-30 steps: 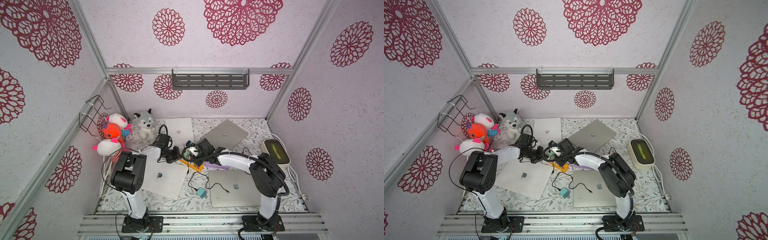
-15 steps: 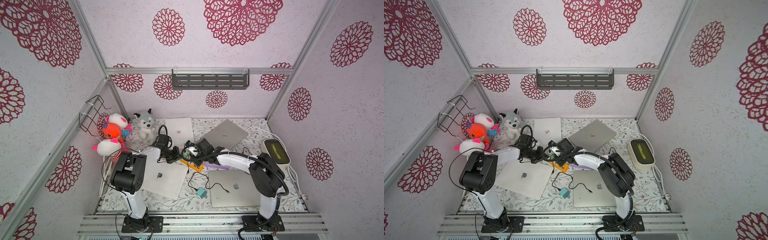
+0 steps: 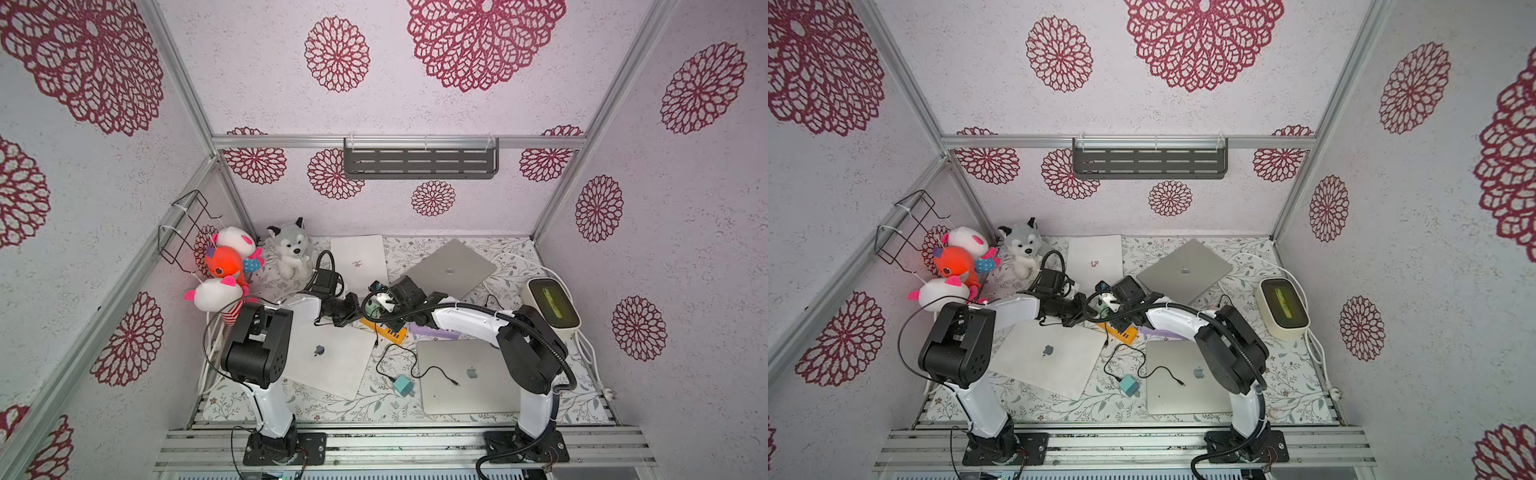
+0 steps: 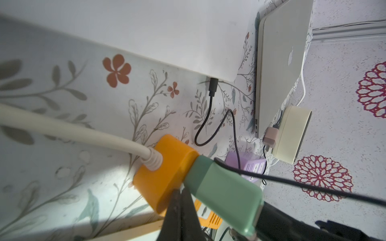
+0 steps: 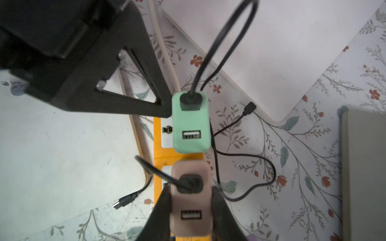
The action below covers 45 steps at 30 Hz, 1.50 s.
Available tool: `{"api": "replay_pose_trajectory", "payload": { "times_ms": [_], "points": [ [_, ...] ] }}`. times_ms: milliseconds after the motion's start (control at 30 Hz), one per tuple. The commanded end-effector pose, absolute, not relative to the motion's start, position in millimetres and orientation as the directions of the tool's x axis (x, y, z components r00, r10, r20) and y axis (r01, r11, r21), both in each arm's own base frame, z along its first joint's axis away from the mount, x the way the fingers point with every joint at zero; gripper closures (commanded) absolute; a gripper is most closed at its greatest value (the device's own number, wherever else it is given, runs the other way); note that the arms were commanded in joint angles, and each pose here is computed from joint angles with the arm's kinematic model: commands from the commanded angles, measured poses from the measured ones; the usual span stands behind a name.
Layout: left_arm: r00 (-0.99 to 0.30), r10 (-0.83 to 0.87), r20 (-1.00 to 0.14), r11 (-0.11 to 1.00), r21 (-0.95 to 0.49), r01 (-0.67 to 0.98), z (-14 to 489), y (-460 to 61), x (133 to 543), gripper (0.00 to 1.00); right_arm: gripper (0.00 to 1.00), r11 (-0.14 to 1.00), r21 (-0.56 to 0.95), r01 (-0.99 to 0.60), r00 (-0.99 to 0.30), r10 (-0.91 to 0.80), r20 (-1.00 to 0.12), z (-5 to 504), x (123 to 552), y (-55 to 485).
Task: Unplug the laptop charger
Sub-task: Remove the plug from the socket.
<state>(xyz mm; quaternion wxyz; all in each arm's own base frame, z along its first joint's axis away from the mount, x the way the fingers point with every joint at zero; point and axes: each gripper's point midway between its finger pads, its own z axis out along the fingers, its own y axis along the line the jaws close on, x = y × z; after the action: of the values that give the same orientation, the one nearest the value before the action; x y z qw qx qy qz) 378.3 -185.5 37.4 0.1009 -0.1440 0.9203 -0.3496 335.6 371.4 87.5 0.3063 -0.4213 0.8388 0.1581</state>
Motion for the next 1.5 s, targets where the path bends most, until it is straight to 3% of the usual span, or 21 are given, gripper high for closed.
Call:
{"api": "replay_pose_trajectory", "payload": {
  "times_ms": [0, 200, 400, 500, 667, 900, 1100, 1233, 1467],
  "points": [
    [-0.940, -0.341, 0.002, 0.749, -0.603, -0.273, 3, -178, 353, 1.00, 0.88, 0.563, 0.129, -0.816, -0.482, -0.541, -0.689, 98, 327, 386],
    [-0.939, -0.344, -0.003, 0.747, -0.606, -0.272, 4, -178, 353, 1.00, 0.89, 0.579, -0.091, -0.810, -0.429, -0.691, -0.582, 80, 333, 374],
    [-0.939, -0.344, -0.003, 0.747, -0.607, -0.272, 4, -178, 351, 1.00, 0.90, 0.558, 0.115, -0.822, -0.472, -0.554, -0.686, 99, 323, 387],
    [-0.939, -0.344, -0.002, 0.745, -0.609, -0.272, 4, -178, 350, 1.00, 0.90, 0.575, 0.108, -0.811, -0.485, -0.556, -0.675, 97, 326, 387],
    [-0.939, -0.345, 0.000, 0.747, -0.606, -0.274, 3, -177, 348, 1.00, 0.90, 0.594, -0.067, -0.802, -0.441, -0.663, -0.605, 86, 332, 374],
    [-0.940, -0.341, 0.000, 0.746, -0.609, -0.270, 3, -178, 348, 1.00, 0.90, 0.551, 0.138, -0.823, -0.468, -0.518, -0.716, 108, 321, 388],
    [-0.939, -0.343, 0.000, 0.747, -0.606, -0.273, 3, -178, 346, 1.00, 0.91, 0.598, -0.006, -0.802, -0.450, -0.609, -0.653, 94, 330, 377],
    [-0.940, -0.341, 0.002, 0.748, -0.605, -0.273, 2, -177, 345, 1.00, 0.92, 0.565, 0.106, -0.819, -0.461, -0.536, -0.707, 105, 323, 383],
    [-0.939, -0.344, -0.001, 0.749, -0.603, -0.273, 4, -176, 345, 1.00, 0.94, 0.585, -0.075, -0.808, -0.424, -0.664, -0.616, 90, 327, 370]
  ]
}}
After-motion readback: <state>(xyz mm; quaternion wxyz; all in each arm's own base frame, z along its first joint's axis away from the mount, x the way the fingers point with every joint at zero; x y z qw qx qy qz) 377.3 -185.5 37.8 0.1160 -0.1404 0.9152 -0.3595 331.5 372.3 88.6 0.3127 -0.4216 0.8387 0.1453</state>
